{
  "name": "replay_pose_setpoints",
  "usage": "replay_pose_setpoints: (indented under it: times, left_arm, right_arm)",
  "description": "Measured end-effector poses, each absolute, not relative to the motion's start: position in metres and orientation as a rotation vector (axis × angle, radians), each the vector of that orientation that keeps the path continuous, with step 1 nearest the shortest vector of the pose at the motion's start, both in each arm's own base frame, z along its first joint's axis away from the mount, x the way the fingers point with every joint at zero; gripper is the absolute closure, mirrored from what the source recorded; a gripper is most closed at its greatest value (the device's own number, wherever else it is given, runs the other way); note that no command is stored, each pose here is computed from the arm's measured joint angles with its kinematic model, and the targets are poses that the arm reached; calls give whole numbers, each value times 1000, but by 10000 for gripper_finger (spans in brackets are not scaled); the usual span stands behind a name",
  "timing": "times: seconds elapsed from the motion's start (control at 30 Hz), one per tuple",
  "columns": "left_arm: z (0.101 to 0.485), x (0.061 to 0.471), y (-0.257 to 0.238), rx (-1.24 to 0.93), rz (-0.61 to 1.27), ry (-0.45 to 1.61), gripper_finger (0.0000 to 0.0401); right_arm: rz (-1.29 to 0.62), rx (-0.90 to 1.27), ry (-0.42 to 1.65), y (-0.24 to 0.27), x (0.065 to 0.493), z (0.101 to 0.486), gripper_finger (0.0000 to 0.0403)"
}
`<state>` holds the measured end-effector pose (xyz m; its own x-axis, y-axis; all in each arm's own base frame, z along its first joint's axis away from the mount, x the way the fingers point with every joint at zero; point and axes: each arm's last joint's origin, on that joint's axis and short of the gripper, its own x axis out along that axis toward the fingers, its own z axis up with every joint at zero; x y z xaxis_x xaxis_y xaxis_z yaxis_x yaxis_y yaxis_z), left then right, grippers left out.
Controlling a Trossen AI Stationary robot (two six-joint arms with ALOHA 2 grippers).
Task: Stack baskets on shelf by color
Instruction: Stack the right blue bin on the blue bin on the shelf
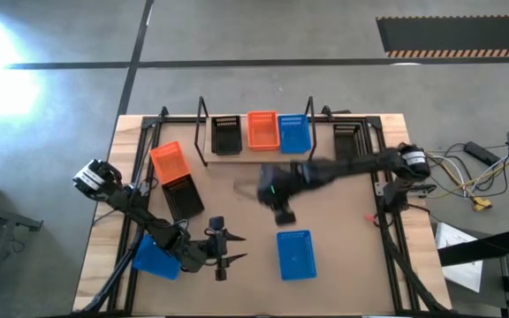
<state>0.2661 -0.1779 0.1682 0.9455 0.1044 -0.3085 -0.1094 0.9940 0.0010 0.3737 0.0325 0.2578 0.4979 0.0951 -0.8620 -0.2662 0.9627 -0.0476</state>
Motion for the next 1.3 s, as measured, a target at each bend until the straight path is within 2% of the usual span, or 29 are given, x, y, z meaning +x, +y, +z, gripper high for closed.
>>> replay_pose_setpoints:
  times: [0.3,0.5,0.63,0.83,0.97,1.13,1.3]
  left_arm:
    - [168,266,-177,-11,134,306,209]
    - [168,266,-177,-4,133,307,209]
    - [168,266,-177,-3,133,307,209]
    - [168,267,-176,-2,136,308,209]
    - [167,266,-175,-1,138,309,209]
    - [166,266,-175,0,139,313,209]
    - [165,266,-175,-2,140,315,209]
  right_arm:
    - [232,-193,1067,160,319,242,339]
    - [241,-97,1125,209,284,225,345]
    - [163,-17,1102,219,279,224,320]
    - [195,16,1035,228,286,222,254]
    - [189,-2,1074,232,289,207,229]
    - [177,-21,1107,234,292,193,232]
    - [171,-31,1124,235,292,188,272]
